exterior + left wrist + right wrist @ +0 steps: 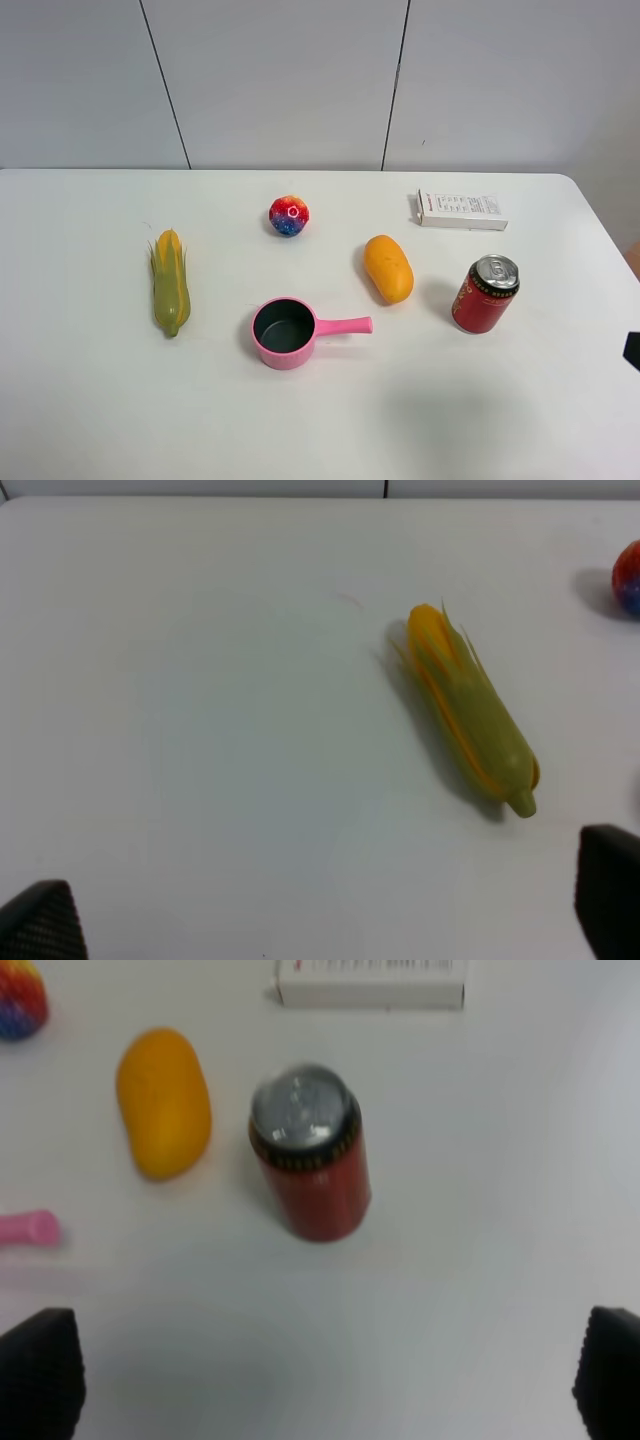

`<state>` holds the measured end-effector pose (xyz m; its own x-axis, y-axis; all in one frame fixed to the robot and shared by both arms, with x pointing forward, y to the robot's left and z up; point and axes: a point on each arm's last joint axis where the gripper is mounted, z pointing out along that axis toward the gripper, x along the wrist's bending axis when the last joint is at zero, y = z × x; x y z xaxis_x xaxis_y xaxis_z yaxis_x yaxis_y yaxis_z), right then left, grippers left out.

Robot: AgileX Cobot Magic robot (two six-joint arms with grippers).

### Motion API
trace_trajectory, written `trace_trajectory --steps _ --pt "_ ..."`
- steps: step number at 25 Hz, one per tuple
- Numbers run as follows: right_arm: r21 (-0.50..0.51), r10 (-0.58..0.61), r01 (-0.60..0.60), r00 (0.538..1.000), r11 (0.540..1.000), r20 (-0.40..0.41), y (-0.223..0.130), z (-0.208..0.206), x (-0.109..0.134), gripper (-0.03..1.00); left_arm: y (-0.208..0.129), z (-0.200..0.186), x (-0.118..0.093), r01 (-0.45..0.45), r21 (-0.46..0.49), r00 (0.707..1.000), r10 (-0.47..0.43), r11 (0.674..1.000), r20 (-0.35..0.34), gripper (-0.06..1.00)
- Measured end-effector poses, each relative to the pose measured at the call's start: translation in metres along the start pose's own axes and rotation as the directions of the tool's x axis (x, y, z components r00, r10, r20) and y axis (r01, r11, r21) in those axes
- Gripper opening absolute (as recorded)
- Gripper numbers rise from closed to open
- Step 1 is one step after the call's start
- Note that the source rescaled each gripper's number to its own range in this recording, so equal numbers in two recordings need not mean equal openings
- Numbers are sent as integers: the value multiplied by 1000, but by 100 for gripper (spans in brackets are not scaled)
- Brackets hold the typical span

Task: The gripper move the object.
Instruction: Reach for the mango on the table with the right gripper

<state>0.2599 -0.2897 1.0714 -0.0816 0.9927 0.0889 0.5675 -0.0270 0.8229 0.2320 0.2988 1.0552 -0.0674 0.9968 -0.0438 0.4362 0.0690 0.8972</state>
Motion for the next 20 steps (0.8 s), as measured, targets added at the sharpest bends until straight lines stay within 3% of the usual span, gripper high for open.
trace_trajectory --steps 5,9,14,20 --pt "-2 -7 7 1000 1000 -15 56 -12 5 100 0 0 0 0 0 1000 0 1000 0 100" --pt "69 -25 27 999 997 -29 104 -5 8 100 0 0 0 0 0 1000 0 1000 0 100" --pt "167 -49 58 997 984 -56 159 29 10 100 0 0 0 0 0 1000 0 1000 0 100" --pt "318 -21 52 995 947 -101 192 83 10 100 0 0 0 0 0 1000 0 1000 0 100"
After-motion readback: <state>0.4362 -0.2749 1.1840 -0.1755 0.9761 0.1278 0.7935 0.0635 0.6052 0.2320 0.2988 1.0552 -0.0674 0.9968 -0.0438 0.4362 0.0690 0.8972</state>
